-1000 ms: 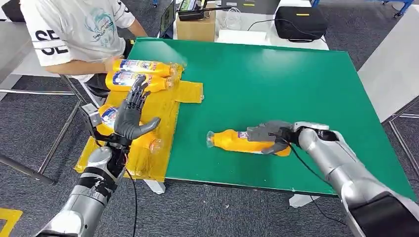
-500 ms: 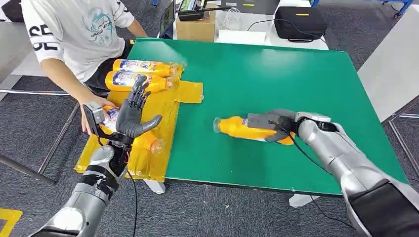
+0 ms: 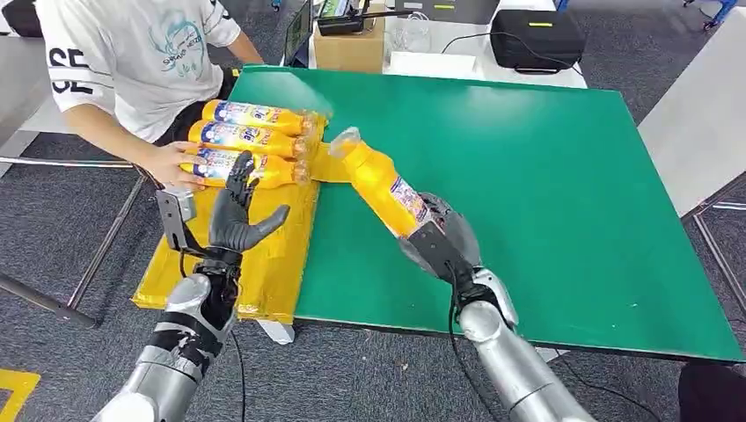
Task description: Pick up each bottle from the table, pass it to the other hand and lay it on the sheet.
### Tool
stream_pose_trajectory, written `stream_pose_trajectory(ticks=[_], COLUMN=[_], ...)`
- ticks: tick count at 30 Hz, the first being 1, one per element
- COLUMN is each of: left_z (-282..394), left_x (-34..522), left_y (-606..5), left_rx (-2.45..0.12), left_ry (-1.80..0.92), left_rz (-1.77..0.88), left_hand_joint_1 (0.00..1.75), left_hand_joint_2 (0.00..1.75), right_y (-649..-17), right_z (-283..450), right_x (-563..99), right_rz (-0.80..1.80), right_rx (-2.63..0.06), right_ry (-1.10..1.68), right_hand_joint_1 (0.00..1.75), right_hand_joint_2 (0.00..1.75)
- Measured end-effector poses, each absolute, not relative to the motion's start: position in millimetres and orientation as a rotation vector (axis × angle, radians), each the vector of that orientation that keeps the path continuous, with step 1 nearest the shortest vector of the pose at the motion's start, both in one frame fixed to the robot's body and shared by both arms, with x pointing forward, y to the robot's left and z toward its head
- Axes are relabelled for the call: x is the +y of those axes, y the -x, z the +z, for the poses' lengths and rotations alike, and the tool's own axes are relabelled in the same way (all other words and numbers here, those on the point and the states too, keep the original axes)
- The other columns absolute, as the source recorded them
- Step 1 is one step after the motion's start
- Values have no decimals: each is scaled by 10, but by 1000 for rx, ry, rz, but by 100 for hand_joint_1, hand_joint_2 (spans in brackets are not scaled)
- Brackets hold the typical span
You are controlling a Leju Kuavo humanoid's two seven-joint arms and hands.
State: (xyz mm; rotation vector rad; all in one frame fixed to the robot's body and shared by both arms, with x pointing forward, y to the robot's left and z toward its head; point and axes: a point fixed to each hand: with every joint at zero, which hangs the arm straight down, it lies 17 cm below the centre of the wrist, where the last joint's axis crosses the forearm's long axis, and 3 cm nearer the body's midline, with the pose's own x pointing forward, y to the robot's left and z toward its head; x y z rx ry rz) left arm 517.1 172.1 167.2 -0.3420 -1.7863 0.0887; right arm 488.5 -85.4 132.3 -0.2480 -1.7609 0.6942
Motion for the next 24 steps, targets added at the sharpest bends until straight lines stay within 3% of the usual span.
stream_pose_trajectory(ticks=[16,24], left_z=[1885,2012], left_x=[1047,764], left_y=[-5118,-4974], left_rx=[-1738,-1669], left_ry=[551,766], left_rz=[-30,-45], left_hand_joint_1=[0,0], left_hand_joint_2=[175,175], right_y=[-4785,-4841], right_z=[1682,1688], right_x=[-502,-343], right_rz=[644,777], right_rx=[-1912,-1942], right_ry=[196,233], right_hand_joint_1=[175,175], right_hand_joint_2=[175,175])
